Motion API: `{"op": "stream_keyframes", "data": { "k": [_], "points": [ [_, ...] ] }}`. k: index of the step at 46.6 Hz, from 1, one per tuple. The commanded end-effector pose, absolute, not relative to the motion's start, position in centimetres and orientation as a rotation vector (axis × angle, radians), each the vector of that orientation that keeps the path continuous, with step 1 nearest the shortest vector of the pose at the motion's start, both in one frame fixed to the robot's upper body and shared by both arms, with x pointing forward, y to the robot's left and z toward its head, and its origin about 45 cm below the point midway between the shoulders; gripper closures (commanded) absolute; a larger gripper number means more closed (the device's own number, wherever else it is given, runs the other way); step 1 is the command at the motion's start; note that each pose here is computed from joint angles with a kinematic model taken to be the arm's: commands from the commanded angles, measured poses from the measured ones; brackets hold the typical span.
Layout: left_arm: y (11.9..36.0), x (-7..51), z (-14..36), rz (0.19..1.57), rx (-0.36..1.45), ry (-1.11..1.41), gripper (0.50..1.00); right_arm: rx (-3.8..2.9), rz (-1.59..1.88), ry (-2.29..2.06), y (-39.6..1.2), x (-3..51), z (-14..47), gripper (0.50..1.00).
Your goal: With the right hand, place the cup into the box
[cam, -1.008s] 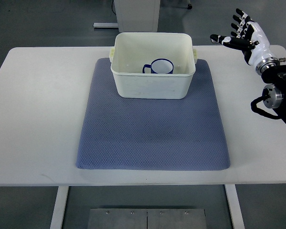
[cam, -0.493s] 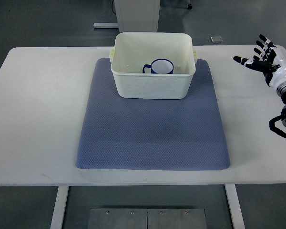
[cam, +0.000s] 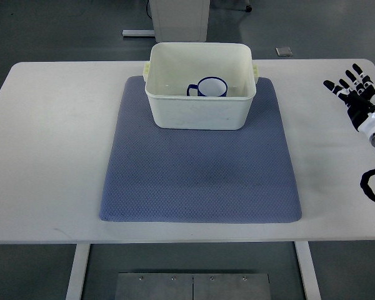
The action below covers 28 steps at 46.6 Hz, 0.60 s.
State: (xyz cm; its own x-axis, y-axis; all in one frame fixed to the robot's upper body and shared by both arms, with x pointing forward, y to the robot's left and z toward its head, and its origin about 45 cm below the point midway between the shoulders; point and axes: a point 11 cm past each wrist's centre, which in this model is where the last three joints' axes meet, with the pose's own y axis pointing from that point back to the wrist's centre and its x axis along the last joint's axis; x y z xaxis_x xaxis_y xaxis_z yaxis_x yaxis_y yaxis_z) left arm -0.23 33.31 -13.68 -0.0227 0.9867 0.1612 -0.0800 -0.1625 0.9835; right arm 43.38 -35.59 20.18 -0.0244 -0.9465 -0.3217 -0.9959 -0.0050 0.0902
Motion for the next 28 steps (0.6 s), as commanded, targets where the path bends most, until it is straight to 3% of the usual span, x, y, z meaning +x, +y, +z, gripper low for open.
{"op": "stream_keyframes", "data": {
  "k": [1, 17, 28],
  "points": [
    [33.3, -0.2, -13.7, 1.378, 1.258, 1.078, 0.500, -2.076, 0.461, 2.067, -35.5, 43.2, 19.8, 0.500],
    [33.3, -0.2, -13.7, 1.377, 1.257, 1.079, 0.500, -2.096, 0.595, 1.969, -31.7, 42.8, 16.8, 0.500],
    [33.3, -0.2, -13.7, 1.377, 1.257, 1.079, 0.500, -2.097, 0.605, 1.966, -31.3, 42.8, 16.5, 0.500]
  ]
}}
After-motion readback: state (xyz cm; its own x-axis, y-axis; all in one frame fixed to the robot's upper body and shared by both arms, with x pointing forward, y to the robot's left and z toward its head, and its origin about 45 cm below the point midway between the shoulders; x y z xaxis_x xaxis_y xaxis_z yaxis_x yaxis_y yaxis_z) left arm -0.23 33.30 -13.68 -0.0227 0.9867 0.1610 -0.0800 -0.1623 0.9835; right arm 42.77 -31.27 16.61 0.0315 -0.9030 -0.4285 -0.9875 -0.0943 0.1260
